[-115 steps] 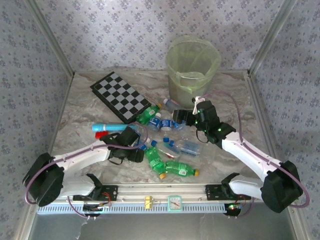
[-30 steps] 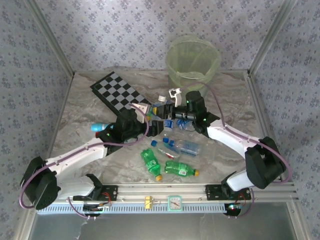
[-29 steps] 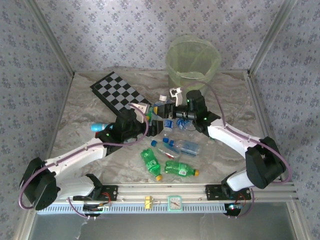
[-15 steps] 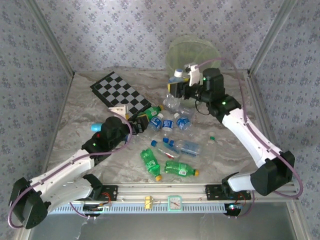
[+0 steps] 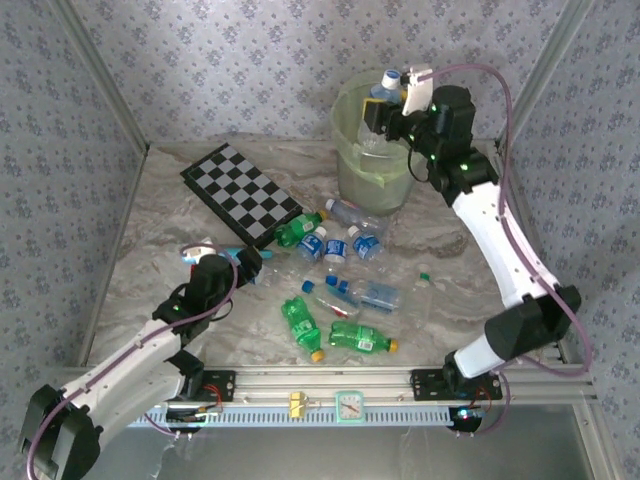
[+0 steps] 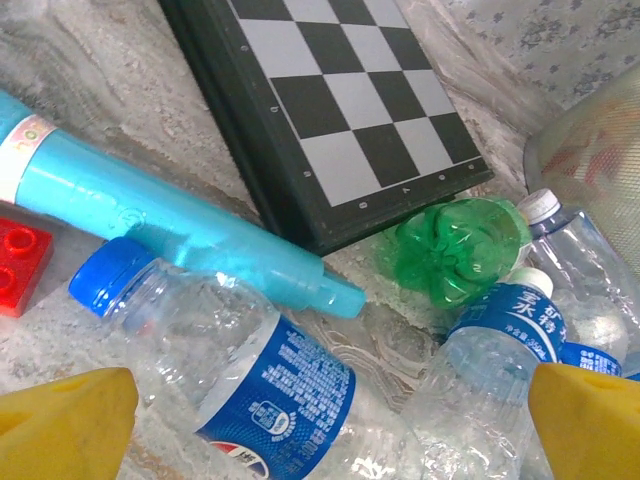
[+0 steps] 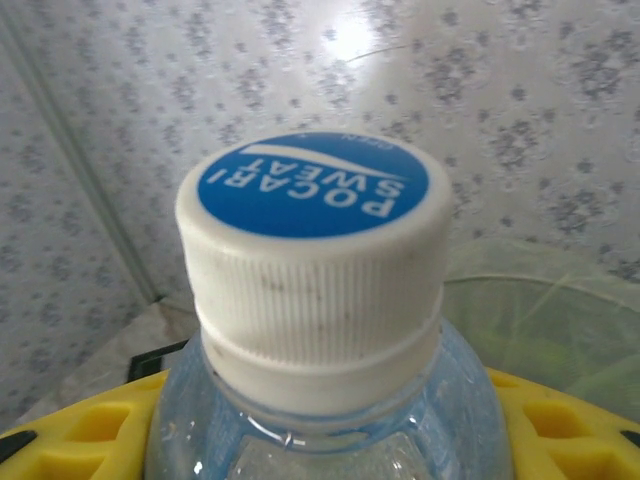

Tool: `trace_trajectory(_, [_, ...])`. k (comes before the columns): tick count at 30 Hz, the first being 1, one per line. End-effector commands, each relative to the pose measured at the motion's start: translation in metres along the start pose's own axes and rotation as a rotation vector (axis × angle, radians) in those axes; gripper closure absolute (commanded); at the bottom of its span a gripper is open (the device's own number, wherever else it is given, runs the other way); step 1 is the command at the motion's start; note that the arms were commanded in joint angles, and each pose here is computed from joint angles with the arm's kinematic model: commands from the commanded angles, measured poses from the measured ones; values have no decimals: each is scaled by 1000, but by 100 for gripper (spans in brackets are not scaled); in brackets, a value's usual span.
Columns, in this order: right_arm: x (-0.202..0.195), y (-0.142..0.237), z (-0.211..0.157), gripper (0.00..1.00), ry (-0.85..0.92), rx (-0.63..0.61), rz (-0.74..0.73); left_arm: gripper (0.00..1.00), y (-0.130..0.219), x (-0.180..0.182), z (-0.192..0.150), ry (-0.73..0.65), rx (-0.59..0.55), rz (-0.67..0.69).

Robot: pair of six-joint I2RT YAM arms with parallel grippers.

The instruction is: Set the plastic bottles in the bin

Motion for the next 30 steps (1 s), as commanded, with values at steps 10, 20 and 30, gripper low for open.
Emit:
trace_trajectory(10, [-63,-85,-32,47,10,86,-197,0,0,-6,-1,9,36,-35])
trace_trajectory(20, [-81,-118,-86,44,-33,259,-208,0,1,-6,-5,-31,73,-33])
trace_trajectory(30, [-72,-118,-67,9,-42,260,-189,0,-1,-9,-4,-42,88,-25])
Point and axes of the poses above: each hand's point on the last joint's axis, 136 mm out from that joint toward the fingers, its own y axis back along the fingers, its own x axis along the line the jaws close on, z = x × y, the point moved 5 cm from there along y, back along the fingers, and after that the axes turned 4 degrees about -y, right-handed, at the moved point
